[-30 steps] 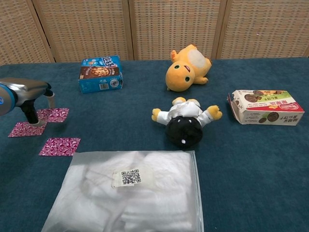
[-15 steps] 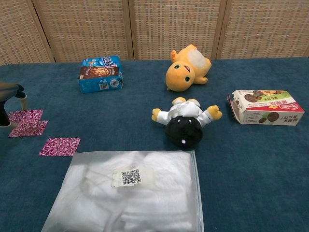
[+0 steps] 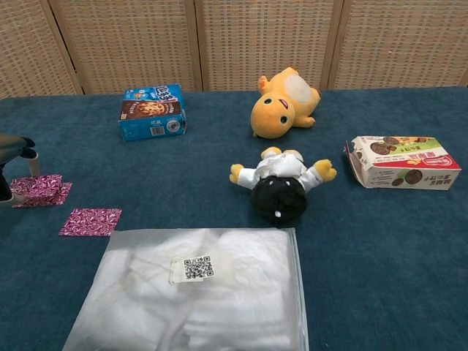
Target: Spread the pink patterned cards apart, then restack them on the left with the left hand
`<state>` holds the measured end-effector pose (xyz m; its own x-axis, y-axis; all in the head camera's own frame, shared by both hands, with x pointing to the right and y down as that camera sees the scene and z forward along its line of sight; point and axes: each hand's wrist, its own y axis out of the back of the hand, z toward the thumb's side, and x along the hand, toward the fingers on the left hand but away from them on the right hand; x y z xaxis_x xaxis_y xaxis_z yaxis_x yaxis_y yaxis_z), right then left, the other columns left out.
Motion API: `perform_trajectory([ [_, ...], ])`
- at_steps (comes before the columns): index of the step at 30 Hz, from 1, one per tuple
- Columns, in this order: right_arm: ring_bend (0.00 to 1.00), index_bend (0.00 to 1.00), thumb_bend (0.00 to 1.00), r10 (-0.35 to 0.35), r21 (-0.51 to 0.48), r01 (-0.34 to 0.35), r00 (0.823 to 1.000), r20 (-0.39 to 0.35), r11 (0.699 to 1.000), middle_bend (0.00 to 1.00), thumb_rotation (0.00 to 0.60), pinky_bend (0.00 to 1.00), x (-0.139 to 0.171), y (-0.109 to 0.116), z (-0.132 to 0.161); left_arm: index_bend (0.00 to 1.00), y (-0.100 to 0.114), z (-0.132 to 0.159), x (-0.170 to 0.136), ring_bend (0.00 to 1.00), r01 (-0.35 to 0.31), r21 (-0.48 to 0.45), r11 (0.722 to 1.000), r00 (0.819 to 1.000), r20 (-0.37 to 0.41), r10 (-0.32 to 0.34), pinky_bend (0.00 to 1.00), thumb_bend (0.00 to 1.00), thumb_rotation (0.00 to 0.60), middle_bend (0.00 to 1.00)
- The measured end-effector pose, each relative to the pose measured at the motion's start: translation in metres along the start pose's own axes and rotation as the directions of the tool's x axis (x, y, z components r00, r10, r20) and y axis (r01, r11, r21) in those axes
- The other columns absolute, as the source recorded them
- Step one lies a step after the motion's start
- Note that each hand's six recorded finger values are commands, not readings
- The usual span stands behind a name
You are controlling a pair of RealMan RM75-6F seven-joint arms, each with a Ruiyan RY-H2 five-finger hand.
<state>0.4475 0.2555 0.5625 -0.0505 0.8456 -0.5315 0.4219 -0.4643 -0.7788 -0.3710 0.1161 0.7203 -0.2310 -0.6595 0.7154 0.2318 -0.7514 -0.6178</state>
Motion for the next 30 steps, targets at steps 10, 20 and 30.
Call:
perform_trajectory([
  [10,0.00,0.04,0.10,0.002,0.000,-0.002,1.000,0.003,1.000,0.00,0.600,0.00,-0.0002,-0.0003,-0.0004,0.56,-0.0023,0.0010,0.0015,0.00,0.003,0.004,1.000,1.000,-0.004,-0.003,0.00,0.32,0.600,0.00],
  [20,0.00,0.04,0.11,0.003,0.001,-0.003,1.000,0.005,1.000,0.00,0.600,0.00,-0.0004,-0.0007,-0.0007,0.50,-0.0039,0.0065,0.0040,0.00,-0.011,0.011,1.000,1.000,0.010,0.011,0.00,0.31,0.600,0.00],
  [30,0.00,0.04,0.10,0.001,-0.003,-0.001,1.000,0.005,1.000,0.00,0.600,0.00,-0.0003,0.0001,-0.0012,0.44,-0.0028,0.0078,0.0046,0.00,-0.028,0.018,0.999,1.000,0.008,0.028,0.00,0.31,0.600,0.00],
])
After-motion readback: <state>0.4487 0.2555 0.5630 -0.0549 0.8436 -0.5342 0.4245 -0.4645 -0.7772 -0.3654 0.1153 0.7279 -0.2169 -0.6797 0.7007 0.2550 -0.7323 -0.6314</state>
